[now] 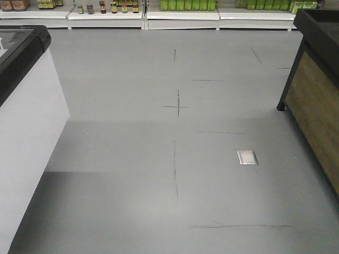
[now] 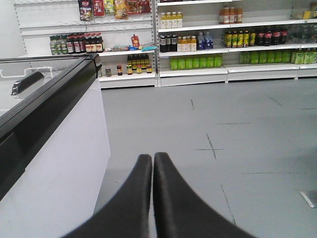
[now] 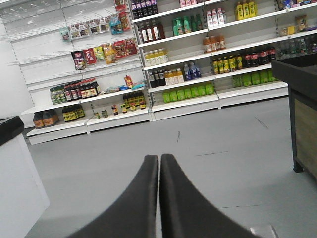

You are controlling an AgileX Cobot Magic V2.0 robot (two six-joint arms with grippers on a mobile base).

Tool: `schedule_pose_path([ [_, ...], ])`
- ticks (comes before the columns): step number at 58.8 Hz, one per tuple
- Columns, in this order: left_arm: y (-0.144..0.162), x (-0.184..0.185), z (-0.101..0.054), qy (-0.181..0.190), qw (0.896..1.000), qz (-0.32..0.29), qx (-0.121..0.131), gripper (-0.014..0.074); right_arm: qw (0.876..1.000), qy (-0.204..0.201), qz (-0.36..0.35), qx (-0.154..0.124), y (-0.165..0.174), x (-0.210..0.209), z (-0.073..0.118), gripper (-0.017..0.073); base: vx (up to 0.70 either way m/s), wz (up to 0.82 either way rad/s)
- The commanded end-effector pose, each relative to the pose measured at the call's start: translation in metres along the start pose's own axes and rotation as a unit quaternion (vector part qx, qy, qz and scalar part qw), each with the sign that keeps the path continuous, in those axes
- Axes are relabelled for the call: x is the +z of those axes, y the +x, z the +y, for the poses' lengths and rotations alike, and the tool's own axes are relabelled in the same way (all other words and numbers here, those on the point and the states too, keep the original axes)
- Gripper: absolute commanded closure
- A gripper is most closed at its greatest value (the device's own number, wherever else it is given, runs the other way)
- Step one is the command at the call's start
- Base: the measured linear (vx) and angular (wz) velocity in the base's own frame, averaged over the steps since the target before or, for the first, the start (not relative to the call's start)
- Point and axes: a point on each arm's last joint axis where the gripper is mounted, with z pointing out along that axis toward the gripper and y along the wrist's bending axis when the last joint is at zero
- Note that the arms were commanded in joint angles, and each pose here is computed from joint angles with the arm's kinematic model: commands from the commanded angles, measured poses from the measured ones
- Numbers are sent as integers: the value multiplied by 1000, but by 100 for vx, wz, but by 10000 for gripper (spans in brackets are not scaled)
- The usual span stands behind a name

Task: Pick three apples into basket with both arms
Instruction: 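Drive the base forward along the aisle toward the fruit tables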

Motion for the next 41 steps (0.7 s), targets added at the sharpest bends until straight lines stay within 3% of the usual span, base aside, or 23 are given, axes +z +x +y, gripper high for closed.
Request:
schedule_pose_path([
  [1,-16,-2,1,-3,999,-54,-5,600,999,-4,-37,-7,-4,-1,1,565,2,4],
  [41,-16,-2,1,-3,999,-54,-5,600,999,-4,-37,-7,-4,-1,1,565,4,6],
])
